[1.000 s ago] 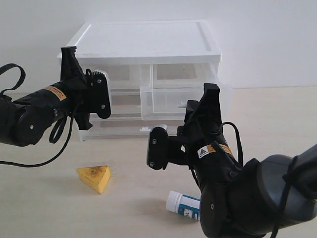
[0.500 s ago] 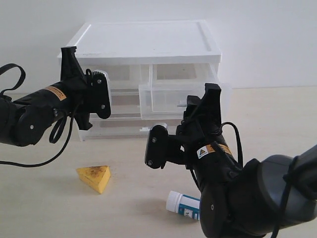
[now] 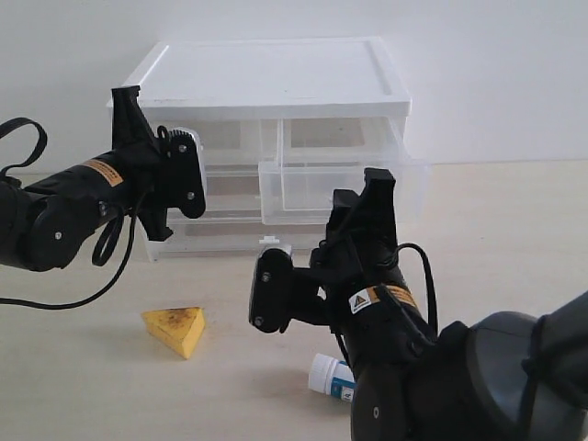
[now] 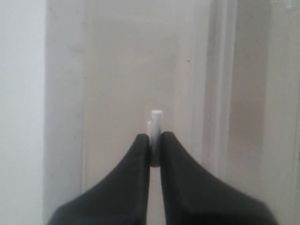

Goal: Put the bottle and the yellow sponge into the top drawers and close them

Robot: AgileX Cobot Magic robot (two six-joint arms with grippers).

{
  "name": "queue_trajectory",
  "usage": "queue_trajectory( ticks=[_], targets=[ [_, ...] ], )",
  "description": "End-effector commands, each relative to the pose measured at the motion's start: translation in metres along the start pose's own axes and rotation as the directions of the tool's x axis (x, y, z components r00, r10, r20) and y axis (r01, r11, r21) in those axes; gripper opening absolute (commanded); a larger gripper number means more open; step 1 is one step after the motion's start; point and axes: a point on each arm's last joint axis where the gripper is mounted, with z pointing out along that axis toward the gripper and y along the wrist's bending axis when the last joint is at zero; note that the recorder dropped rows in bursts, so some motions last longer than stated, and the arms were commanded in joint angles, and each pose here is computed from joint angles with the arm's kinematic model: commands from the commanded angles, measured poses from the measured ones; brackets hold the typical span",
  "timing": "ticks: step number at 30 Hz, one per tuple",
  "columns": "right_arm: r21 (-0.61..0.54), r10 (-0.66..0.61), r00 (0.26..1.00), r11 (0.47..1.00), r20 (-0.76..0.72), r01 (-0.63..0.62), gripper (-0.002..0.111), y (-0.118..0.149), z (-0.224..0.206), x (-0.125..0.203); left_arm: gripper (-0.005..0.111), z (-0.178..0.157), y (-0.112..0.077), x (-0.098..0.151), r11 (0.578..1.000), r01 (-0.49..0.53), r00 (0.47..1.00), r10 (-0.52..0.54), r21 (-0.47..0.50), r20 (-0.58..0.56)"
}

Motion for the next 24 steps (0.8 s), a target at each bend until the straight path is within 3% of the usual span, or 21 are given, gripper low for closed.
queue_trajectory(
  ticks=[1, 9, 16, 24],
  targets=[
    [0.026, 0.106, 0.994, 0.994, -0.035, -0.105, 0.038, -0.015, -0.007, 0.004, 0.004, 0.004, 0.021, 0.005, 0.986, 0.045, 0.999, -0.046, -0.159, -0.006],
    [0.068, 0.33, 0.944, 0.942, -0.016, -0.328, 0.038, -0.04, -0.016, 0.003, 0.004, 0.004, 0.021, 0.005, 0.986, 0.045, 0.999, -0.046, -0.159, -0.006],
    [-0.023, 0.445, 0.886, 0.892, -0.128, -0.452, 0.038, -0.034, -0.018, 0.01, 0.004, 0.004, 0.021, 0.005, 0.986, 0.045, 0.999, -0.046, -0.159, -0.006],
    [-0.168, 0.587, 0.757, 0.747, -0.288, -0.643, 0.038, -0.026, -0.027, 0.012, 0.004, 0.004, 0.021, 0.005, 0.986, 0.048, 0.999, -0.049, -0.16, -0.008]
  ],
)
